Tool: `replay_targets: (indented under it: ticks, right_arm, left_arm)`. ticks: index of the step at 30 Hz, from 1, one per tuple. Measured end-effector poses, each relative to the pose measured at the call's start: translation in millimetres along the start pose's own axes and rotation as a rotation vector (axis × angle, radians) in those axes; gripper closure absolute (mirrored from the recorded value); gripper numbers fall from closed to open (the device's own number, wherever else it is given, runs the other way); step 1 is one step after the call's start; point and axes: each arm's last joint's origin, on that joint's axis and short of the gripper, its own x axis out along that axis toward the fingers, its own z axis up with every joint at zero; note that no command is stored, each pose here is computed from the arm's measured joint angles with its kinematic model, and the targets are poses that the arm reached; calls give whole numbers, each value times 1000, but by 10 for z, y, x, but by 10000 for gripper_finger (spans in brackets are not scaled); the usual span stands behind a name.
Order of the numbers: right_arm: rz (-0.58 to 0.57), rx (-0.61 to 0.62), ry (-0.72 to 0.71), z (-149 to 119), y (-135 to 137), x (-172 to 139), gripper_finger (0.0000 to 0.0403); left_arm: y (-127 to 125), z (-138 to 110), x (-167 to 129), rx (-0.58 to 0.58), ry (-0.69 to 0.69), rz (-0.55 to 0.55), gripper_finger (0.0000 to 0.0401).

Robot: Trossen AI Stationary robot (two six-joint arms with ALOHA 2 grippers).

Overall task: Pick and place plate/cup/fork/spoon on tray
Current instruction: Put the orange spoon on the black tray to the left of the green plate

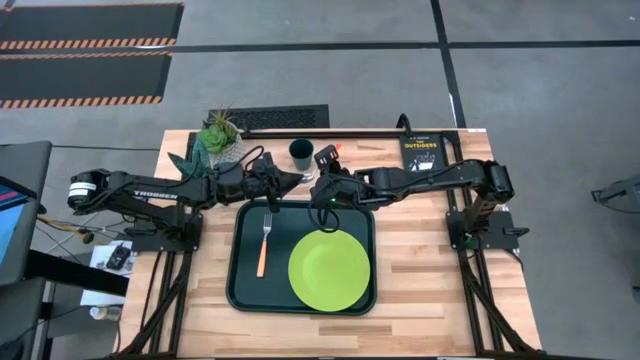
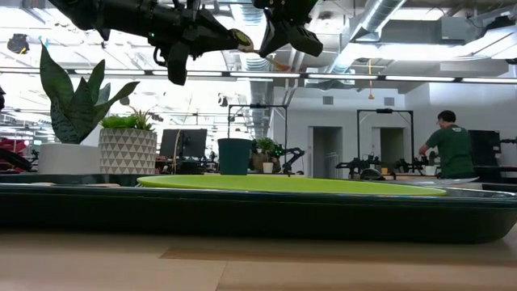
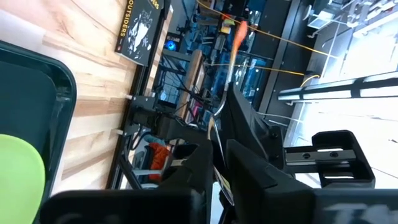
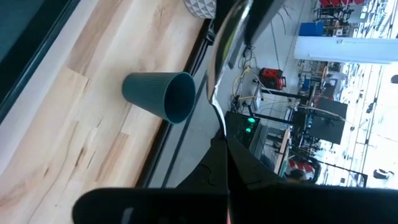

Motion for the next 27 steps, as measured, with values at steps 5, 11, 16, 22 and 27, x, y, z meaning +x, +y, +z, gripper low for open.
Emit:
replay_targets:
  ticks: [5, 11, 16, 22, 27]
  right_arm:
    - [-8, 5, -3, 4, -10, -2, 400]
    - [-35, 4, -21, 26, -45, 1, 400]
    - [-37, 2, -22, 25, -50, 3, 394]
    - [-29, 106, -46, 38, -52, 0, 350]
    - [-13, 246, -55, 62, -19, -34, 299]
  left_arm:
    - [3, 1, 0, 7, -1, 2, 384]
    - [-2, -1, 0, 55, 1, -4, 385]
    - [-1, -5, 0, 93, 19, 0, 385]
    - [0, -7, 0, 119, 22, 2, 386]
    - [-14, 39, 5, 149, 4, -3, 386]
